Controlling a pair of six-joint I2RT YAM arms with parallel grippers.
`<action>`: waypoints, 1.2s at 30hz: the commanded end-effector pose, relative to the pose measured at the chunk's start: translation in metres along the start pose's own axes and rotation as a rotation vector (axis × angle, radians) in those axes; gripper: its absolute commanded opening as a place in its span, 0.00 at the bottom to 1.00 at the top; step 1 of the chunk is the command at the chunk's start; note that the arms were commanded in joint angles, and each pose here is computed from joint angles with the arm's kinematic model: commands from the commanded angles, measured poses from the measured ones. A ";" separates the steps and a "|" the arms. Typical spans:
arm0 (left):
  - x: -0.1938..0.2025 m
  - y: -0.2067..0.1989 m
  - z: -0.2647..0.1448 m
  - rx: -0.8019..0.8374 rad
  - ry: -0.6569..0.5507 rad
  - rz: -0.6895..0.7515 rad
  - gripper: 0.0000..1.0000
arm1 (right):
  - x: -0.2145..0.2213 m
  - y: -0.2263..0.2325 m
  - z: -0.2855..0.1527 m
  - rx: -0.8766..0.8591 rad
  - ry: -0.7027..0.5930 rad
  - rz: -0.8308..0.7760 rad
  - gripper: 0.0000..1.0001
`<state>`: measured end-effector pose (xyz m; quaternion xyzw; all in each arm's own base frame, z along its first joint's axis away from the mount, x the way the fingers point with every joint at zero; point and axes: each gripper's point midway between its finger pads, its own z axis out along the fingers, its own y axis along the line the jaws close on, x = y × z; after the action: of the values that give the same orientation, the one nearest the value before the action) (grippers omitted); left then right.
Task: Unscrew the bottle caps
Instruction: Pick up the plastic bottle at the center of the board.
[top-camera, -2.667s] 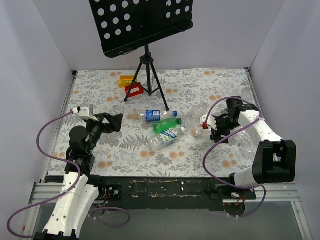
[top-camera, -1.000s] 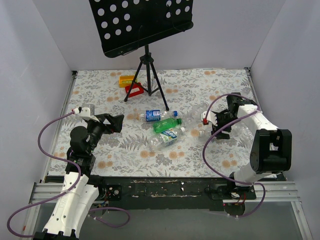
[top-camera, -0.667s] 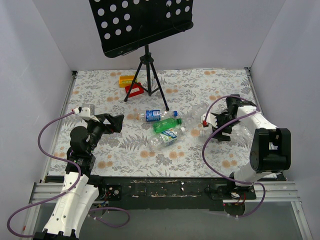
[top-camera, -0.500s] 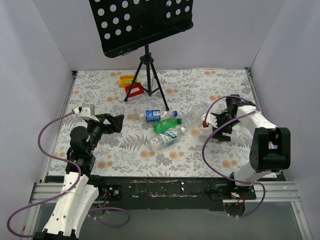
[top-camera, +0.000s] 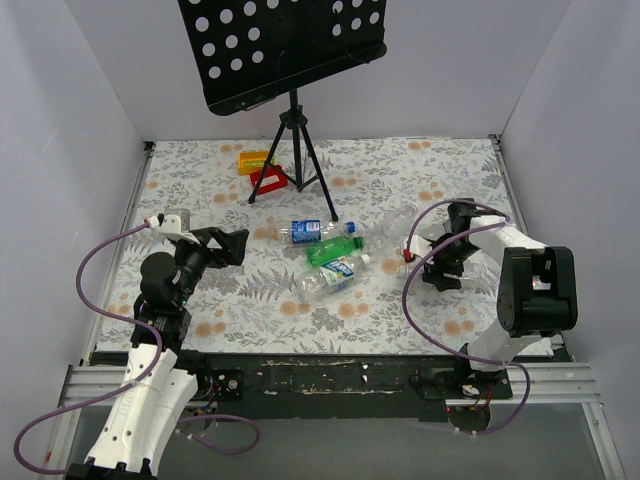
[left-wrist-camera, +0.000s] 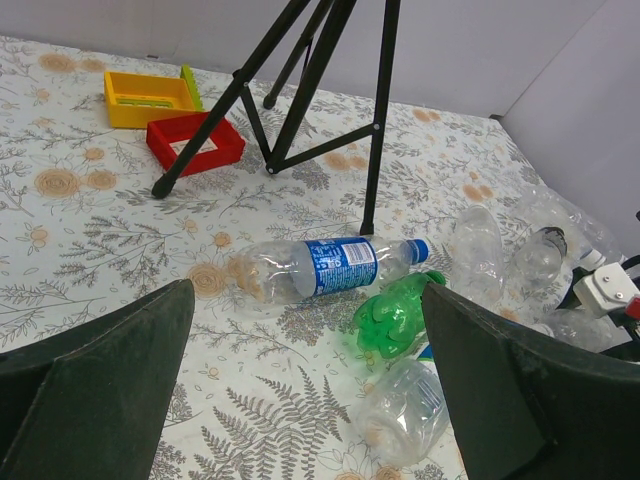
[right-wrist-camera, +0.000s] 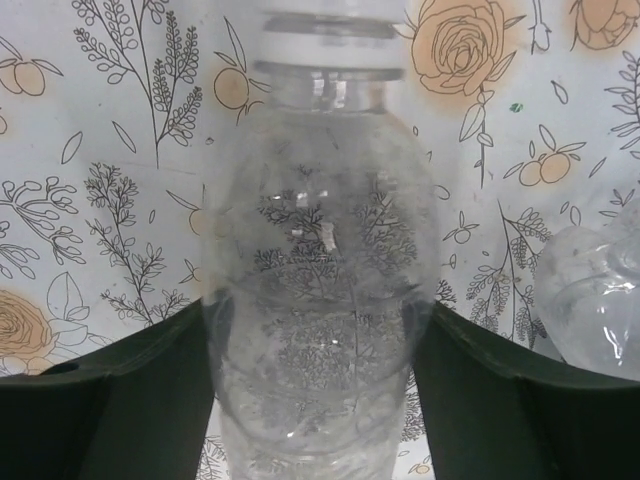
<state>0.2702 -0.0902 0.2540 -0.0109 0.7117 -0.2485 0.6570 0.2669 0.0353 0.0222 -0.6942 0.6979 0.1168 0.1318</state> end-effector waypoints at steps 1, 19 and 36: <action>0.000 -0.003 0.000 0.017 0.000 0.015 0.98 | -0.003 0.000 0.000 -0.004 -0.020 0.025 0.70; 0.012 -0.049 -0.002 0.267 0.102 -0.042 0.98 | -0.066 0.014 -0.047 0.018 -0.275 0.163 0.19; 0.031 -0.137 -0.020 0.511 0.396 -0.542 0.98 | -0.155 0.041 -0.086 -0.044 -0.739 0.255 0.12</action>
<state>0.2203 -0.1948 0.2497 0.0148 0.7345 -0.5339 0.4186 0.2294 0.1287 0.1277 -0.5367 0.7181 0.3339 0.2913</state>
